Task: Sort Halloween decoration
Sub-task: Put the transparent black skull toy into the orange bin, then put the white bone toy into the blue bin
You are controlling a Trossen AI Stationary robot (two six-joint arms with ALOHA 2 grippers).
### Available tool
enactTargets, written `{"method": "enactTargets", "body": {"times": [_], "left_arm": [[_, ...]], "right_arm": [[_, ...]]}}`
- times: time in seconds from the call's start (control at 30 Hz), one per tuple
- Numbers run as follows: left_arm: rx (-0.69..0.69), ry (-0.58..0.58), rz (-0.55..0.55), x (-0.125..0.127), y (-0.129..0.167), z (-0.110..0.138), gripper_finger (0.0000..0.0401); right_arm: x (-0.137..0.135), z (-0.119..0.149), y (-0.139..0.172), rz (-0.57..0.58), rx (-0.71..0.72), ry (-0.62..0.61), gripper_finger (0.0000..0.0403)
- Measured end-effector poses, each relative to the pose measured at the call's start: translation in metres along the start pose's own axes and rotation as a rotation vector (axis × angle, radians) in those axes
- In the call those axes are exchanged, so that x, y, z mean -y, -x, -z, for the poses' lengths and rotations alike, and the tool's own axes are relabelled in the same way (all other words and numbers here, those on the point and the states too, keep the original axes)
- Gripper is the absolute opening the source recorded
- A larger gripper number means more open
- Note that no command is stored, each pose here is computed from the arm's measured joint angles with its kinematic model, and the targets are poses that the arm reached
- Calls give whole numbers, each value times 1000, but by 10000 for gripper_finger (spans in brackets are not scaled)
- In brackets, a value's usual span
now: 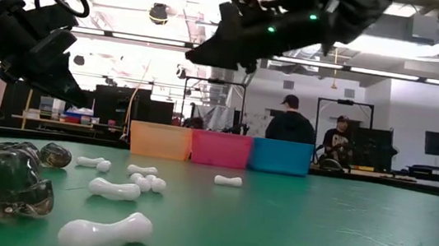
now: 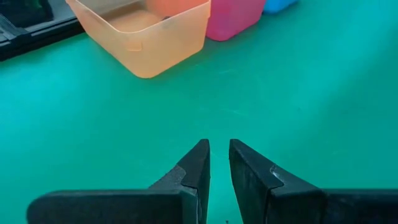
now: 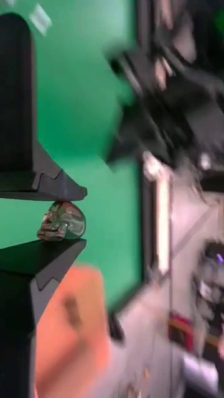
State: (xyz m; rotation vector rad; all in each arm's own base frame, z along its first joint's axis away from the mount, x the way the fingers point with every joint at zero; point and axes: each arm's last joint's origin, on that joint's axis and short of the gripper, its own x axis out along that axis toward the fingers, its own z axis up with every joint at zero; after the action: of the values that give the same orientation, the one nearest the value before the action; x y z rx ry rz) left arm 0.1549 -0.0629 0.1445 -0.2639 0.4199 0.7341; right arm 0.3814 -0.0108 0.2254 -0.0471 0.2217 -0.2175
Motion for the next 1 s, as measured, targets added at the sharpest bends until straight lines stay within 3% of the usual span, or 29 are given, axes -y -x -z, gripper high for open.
{"method": "enactTargets", "body": {"times": [0.23, 0.47, 0.7, 0.87, 1.0], "left_arm": [[0, -15, -1, 0, 0, 0, 51], [7, -21, -5, 0, 0, 0, 51], [-1, -18, -1, 0, 0, 0, 51], [-13, -22, 8, 0, 0, 1, 51], [-20, -31, 22, 1, 2, 2, 51]], "right_arm": [[62, -27, -20, 150, 75, -42, 106], [84, -23, -69, 137, 52, -68, 111], [116, -27, -102, 187, -57, -178, 218], [128, -31, -112, 116, -130, -202, 271], [113, -53, -101, -109, -116, -147, 274]]}}
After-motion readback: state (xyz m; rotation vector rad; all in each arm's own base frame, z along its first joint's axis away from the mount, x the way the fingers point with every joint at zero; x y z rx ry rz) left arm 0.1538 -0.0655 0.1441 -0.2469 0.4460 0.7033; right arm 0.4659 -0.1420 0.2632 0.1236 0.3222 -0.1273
